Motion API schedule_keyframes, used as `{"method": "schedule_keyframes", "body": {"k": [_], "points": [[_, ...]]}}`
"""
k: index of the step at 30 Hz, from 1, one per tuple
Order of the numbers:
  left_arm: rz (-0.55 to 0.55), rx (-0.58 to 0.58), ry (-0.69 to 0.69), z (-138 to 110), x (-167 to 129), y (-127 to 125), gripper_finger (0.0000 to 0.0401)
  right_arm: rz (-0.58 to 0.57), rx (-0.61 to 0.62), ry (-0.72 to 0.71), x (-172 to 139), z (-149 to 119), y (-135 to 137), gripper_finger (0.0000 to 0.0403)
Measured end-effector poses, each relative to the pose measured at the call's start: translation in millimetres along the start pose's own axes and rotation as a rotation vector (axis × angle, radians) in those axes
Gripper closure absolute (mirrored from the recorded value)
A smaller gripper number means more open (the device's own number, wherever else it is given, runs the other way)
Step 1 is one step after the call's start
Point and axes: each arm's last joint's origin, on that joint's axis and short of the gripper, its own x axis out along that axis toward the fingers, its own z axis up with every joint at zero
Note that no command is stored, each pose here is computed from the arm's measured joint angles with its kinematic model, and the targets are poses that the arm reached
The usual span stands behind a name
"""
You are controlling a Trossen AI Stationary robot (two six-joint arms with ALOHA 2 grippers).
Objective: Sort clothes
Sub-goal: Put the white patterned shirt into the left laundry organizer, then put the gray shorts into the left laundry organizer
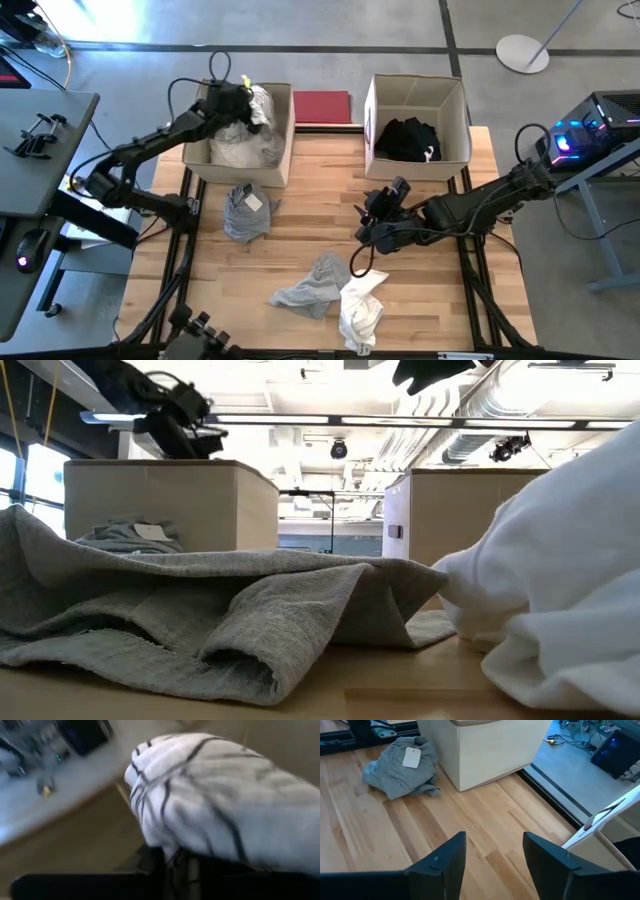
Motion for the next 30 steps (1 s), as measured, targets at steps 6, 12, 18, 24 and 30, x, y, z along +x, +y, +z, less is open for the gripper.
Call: {"method": "schedule_keyframes", "body": {"k": [6,12,18,24,30], "points": [[-0.025,-0.028,0.087,-8.1,-3.9,-2.3,0.0211,-0.016,0.010,0.002,3.9,2.0,-3.2,0.0219],[-0.068,-0.103,0.171,3.4,-41.1,0.0,0.0146,-0.029,0.017,0.004,7.0,3.5,-5.8,0.0219],[-0.140,-0.159,0.115,30.3,-89.0,-1.0,0.0140,0.017,0.021,0.041,7.8,2.9,-5.3,0.0219],[-0.376,-0.041,-0.053,38.7,-132.1,-24.4,0.0140,0.113,-0.015,0.116,9.5,-4.1,6.7,0.0219],[-0.560,0.054,-0.167,22.1,-158.9,-59.9,0.0139,0.294,-0.182,0.220,24.6,-23.9,45.7,0.0219]]}}
